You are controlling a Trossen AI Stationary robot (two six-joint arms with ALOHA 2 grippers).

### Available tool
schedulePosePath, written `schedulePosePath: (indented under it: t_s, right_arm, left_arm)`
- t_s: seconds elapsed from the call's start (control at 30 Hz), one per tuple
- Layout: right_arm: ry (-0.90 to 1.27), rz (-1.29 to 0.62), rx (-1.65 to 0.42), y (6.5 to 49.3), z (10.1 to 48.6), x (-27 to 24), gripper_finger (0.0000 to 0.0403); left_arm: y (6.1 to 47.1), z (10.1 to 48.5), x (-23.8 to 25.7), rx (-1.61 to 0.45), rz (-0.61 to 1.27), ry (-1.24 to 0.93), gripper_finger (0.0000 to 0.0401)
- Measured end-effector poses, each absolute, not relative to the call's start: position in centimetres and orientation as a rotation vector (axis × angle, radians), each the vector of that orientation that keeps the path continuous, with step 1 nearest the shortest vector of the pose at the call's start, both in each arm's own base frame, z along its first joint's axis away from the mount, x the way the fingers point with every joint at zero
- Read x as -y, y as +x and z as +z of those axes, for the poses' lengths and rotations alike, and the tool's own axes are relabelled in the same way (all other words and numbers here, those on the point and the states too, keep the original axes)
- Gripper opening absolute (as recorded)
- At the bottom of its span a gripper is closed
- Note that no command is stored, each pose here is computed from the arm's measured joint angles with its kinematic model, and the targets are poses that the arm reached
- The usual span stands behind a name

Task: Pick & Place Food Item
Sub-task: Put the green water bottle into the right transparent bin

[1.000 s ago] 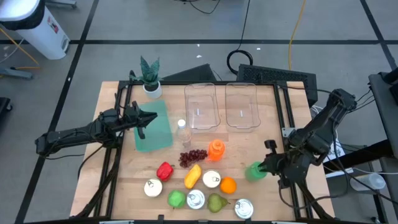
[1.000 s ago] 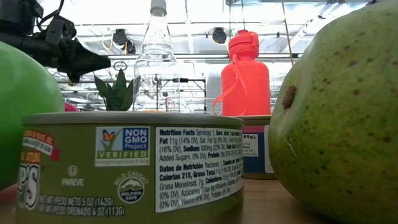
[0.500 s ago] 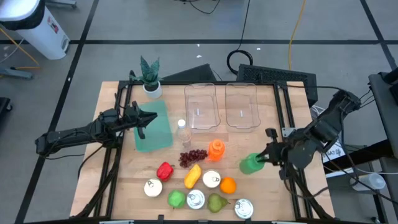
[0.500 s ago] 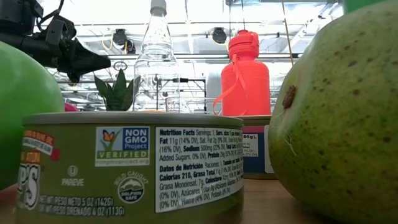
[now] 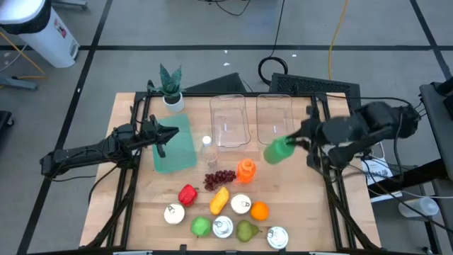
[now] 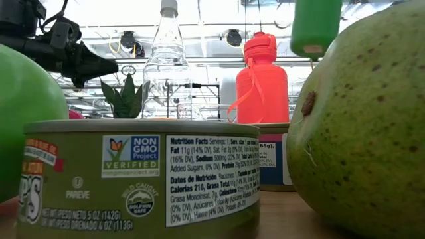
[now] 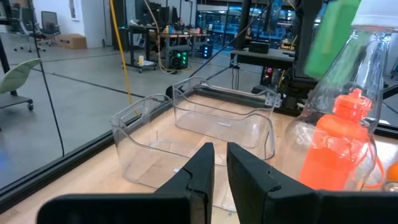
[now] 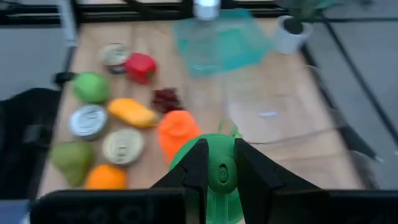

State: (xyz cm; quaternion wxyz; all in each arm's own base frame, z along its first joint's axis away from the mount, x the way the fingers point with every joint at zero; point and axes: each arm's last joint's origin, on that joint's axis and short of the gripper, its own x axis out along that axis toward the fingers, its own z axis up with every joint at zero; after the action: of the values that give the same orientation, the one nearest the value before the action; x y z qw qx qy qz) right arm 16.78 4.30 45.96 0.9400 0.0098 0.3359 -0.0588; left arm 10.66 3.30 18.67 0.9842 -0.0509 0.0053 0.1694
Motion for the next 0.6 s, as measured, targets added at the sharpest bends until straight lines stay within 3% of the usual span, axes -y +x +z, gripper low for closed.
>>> schedulePosePath:
  t_s: [0.3, 0.6]
  right_arm:
    - [-0.017, -0.312, -0.792, 17.9, 45.6, -0.1, 0.0044]
    - [0.019, -0.398, -0.814, 16.3, 44.1, 2.3, 0.0044]
  left_arm:
    - [10.7, 18.7, -3.3, -0.010, 0.340, -0.108, 0.0050]
    - [10.7, 18.7, -3.3, -0.009, 0.340, -0.116, 0.0050]
